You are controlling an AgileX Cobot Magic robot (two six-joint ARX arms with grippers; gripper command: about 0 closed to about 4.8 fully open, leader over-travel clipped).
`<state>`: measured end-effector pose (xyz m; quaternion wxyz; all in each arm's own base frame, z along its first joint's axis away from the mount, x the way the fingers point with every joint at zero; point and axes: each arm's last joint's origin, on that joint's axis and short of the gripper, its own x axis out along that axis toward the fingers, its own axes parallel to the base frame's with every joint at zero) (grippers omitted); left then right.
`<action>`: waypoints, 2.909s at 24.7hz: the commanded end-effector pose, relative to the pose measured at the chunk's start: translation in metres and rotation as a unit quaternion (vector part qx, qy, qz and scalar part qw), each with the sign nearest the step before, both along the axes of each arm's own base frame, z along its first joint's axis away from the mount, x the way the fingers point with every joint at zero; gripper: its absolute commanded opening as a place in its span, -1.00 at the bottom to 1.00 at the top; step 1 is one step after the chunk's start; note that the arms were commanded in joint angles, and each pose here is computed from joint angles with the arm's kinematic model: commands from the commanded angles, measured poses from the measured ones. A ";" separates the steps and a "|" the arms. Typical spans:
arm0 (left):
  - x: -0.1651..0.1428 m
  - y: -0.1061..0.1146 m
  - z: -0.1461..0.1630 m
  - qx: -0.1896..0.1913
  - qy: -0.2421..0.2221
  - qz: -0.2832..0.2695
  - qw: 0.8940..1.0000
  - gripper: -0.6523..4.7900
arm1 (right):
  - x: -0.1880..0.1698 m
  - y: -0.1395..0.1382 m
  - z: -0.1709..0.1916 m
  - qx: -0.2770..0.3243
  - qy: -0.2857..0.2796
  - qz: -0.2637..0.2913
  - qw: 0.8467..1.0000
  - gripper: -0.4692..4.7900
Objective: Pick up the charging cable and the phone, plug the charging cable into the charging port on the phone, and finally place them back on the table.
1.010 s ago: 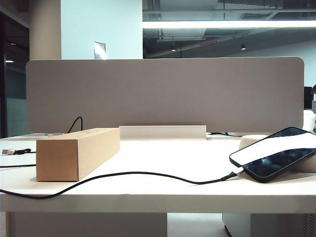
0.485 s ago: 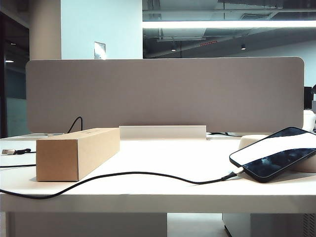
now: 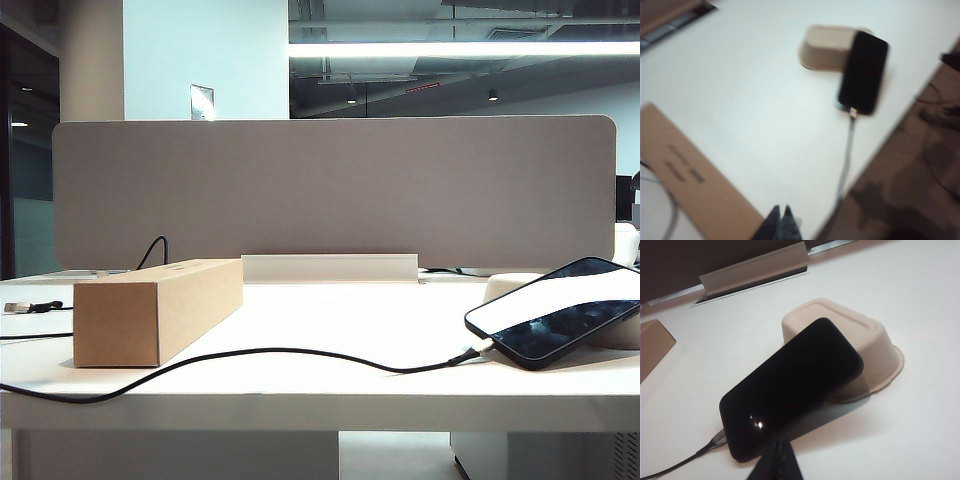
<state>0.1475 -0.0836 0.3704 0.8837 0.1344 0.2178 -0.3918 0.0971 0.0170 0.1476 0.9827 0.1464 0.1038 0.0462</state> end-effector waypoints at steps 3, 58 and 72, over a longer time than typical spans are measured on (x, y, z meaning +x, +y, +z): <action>0.010 -0.002 0.004 -0.012 -0.079 0.052 0.995 -0.78 | 0.001 -0.003 -0.001 0.000 -0.002 -0.009 1.000 -0.85; -0.050 0.080 -0.180 -0.171 -0.287 0.355 0.873 -0.78 | -0.001 -0.022 0.004 0.001 -0.032 -0.110 0.993 -0.85; -0.051 0.081 -0.189 -0.143 -0.298 0.348 0.877 -0.78 | -0.001 -0.022 0.004 0.001 -0.032 -0.110 0.993 -0.85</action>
